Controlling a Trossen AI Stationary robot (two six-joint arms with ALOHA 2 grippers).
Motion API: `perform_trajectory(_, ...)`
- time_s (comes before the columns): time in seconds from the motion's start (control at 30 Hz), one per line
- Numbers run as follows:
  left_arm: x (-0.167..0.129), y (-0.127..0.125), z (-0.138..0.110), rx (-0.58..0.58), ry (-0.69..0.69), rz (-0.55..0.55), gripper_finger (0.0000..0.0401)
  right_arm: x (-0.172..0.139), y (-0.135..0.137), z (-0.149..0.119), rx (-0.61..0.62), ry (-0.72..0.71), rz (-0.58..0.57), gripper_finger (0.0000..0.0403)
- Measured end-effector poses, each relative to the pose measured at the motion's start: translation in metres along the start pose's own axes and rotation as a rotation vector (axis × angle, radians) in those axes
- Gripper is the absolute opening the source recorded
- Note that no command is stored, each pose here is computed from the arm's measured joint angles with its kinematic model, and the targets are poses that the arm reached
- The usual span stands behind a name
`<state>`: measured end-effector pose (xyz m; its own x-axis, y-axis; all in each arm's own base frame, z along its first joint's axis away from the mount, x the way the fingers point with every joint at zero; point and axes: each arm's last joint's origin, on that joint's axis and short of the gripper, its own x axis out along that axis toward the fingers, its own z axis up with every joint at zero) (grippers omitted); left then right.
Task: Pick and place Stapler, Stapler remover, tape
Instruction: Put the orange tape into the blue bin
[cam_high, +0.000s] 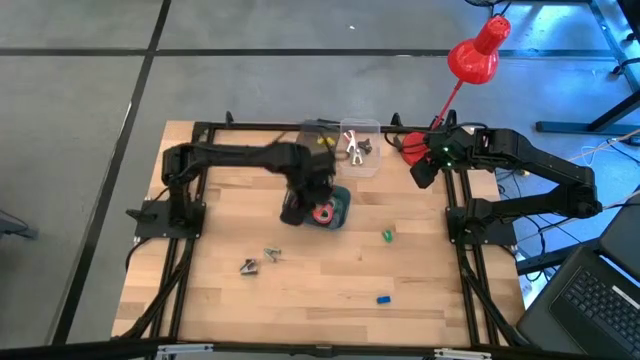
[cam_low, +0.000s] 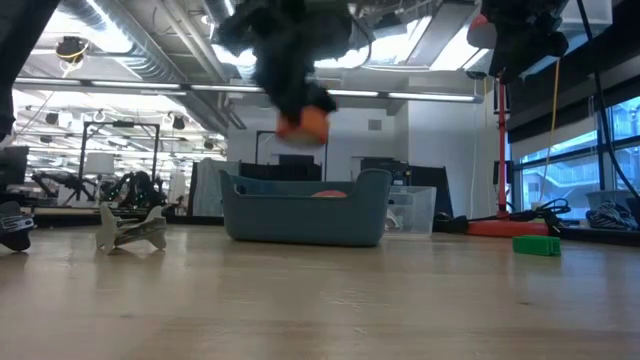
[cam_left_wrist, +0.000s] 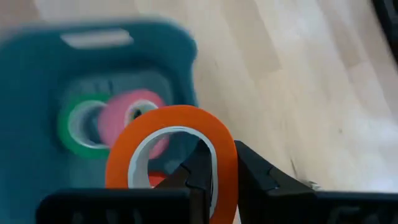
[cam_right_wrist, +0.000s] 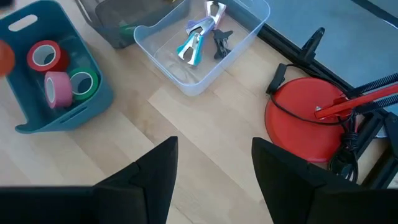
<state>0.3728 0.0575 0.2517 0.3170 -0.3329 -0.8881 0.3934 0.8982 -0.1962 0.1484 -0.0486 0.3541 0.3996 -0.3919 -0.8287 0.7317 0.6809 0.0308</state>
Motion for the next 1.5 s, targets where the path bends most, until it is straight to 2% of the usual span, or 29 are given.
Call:
perform_trajectory(0.2,0.036,0.006,-0.026,-0.079,0.037,0.031,0.0034,0.0,0.0,0.0,-0.001,0.005,0.002,0.0207)
perform_trajectory(0.3,0.04,0.013,-0.032,-0.071,0.052,0.115,0.0034,0.0,0.0,0.0,-0.001,0.005,0.003,0.0207)
perform_trajectory(0.43,0.046,0.025,-0.04,-0.072,0.003,0.164,0.0034,0.0,0.0,0.0,0.0,0.006,0.006,0.0207)
perform_trajectory(0.77,0.054,0.041,-0.063,-0.158,0.032,0.181,0.0034,0.0,0.0,0.0,0.0,0.005,0.006,0.0207)
perform_trajectory(0.83,0.052,0.042,-0.063,-0.16,0.03,0.181,0.0049,0.0,0.0,0.0,0.001,0.005,0.006,0.0207)
perform_trajectory(1.0,0.054,0.041,-0.063,-0.174,0.046,0.21,0.0118,0.0,0.0,0.0,0.005,0.004,0.006,0.0206)
perform_trajectory(1.27,0.052,0.033,-0.058,-0.178,0.075,0.194,0.021,0.0,0.001,0.0,0.014,0.001,0.018,0.0206)
perform_trajectory(1.4,0.035,0.028,-0.045,-0.237,0.1,0.18,0.0237,0.0,0.001,0.0,0.013,0.002,0.02,0.0206)
perform_trajectory(1.5,0.008,0.022,-0.032,-0.286,0.065,0.199,0.0243,0.0,0.001,0.0,0.006,0.002,0.019,0.0206)
